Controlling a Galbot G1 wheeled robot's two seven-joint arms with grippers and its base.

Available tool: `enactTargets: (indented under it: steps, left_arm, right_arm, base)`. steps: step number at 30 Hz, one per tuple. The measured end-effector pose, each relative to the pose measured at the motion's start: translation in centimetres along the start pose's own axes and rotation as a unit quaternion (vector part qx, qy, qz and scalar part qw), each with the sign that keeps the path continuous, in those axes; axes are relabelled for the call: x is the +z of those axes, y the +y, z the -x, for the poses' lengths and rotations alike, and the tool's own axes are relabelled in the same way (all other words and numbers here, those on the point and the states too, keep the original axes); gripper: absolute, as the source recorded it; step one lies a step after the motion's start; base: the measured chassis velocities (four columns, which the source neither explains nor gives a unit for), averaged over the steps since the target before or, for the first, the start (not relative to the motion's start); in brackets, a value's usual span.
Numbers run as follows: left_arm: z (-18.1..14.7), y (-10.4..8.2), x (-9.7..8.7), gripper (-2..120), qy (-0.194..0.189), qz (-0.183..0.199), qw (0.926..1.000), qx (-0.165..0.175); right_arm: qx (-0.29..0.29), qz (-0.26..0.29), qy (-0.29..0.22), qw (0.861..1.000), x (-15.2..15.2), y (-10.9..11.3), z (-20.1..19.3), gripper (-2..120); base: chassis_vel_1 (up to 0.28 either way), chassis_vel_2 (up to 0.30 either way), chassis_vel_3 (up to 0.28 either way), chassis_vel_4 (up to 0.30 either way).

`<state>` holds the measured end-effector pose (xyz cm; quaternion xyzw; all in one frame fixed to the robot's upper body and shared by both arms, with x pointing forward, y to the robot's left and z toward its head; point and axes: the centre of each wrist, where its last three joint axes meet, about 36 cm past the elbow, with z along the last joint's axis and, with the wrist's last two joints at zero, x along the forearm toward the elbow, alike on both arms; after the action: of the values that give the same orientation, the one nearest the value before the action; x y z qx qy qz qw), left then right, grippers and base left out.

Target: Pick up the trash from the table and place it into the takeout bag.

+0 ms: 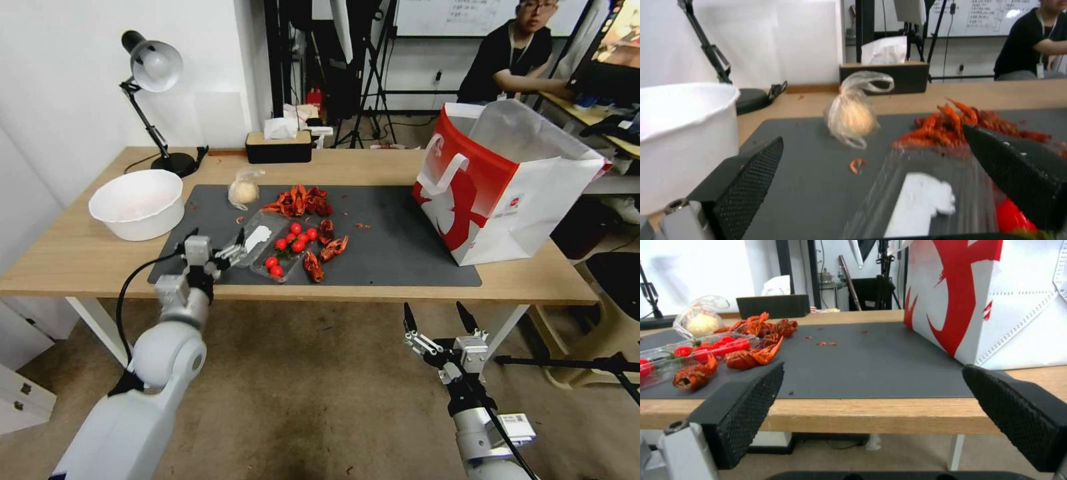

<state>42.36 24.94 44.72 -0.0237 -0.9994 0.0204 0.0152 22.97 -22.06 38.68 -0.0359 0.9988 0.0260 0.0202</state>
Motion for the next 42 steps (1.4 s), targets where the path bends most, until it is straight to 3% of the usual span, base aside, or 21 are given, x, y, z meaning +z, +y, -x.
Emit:
enactTargets:
  steps: [13, 17, 29, 42]
  left_arm:
    - [6.0, 0.2, -1.9, 100, -0.005, -0.011, 0.9999, 0.001]
    - [8.7, -0.5, -2.6, 100, 0.013, -0.005, 0.9998, 0.011]
    - [14.8, -1.7, -2.8, 100, 0.056, 0.015, 0.9983, -0.001]
    - [19.9, -0.6, -2.1, 100, 0.08, 0.035, 0.996, -0.021]
  right_arm:
    - [0.005, 0.0, 0.002, 1.0, 0.1, -0.1, -0.1, 100]
    - [0.008, -0.001, 0.002, 1.0, 0.2, -0.1, 0.0, 100]
    - [0.018, -0.001, 0.006, 1.0, 0.6, -0.3, -0.2, 100]
    - [0.017, 0.0, 0.007, 1.0, 0.9, -0.2, 0.1, 100]
  base:
    - [0.0, 0.0, 0.0, 0.0]
    - [0.0, 0.0, 0.0, 0.0]
    - [0.0, 0.0, 0.0, 0.0]
    - [0.0, 0.0, 0.0, 0.0]
